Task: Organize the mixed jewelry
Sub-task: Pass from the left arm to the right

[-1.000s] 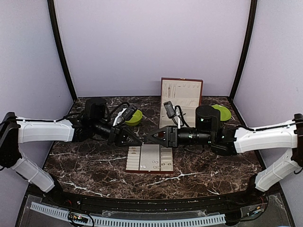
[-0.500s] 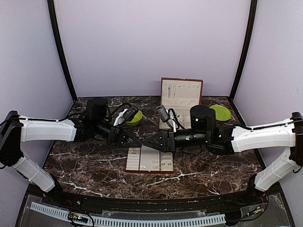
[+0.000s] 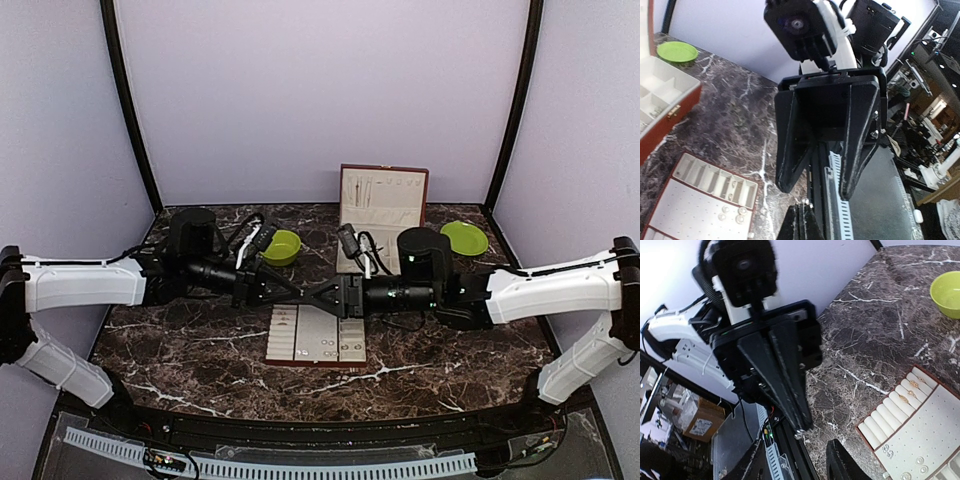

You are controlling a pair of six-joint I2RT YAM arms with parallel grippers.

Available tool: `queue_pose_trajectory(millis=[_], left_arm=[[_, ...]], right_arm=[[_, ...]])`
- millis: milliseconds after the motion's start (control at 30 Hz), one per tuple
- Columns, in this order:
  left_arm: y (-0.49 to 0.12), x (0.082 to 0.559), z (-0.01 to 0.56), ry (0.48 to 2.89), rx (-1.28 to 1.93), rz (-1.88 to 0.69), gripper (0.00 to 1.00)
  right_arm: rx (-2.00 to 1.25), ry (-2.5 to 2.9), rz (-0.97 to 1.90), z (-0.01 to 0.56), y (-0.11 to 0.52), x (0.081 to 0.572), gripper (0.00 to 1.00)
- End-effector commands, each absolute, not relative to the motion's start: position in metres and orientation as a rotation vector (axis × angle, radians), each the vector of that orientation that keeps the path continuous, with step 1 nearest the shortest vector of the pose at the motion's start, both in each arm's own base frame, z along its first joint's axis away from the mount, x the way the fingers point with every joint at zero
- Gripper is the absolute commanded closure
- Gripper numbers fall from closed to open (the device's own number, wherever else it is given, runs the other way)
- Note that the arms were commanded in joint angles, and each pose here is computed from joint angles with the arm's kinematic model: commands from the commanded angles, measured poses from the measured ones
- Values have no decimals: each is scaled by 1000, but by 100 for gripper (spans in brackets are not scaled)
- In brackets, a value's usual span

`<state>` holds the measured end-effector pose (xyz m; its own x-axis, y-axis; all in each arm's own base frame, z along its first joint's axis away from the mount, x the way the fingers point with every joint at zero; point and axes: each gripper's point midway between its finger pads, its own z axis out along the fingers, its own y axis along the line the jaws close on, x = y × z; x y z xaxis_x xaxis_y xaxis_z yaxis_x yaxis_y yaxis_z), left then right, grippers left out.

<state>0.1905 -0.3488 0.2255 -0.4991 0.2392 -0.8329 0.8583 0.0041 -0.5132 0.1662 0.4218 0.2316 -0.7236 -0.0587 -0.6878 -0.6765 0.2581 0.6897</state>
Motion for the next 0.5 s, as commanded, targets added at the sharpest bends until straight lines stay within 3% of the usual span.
queue_pose_trajectory(millis=[0,467], left_arm=[[-343,209,236,1679,1063,-1288,100],[-338,217,224,1657,1092,-1070,100]], right_arm=[[-396,2077,1458,232,415,187,58],[-188,2147,1631,233,428,190,55]])
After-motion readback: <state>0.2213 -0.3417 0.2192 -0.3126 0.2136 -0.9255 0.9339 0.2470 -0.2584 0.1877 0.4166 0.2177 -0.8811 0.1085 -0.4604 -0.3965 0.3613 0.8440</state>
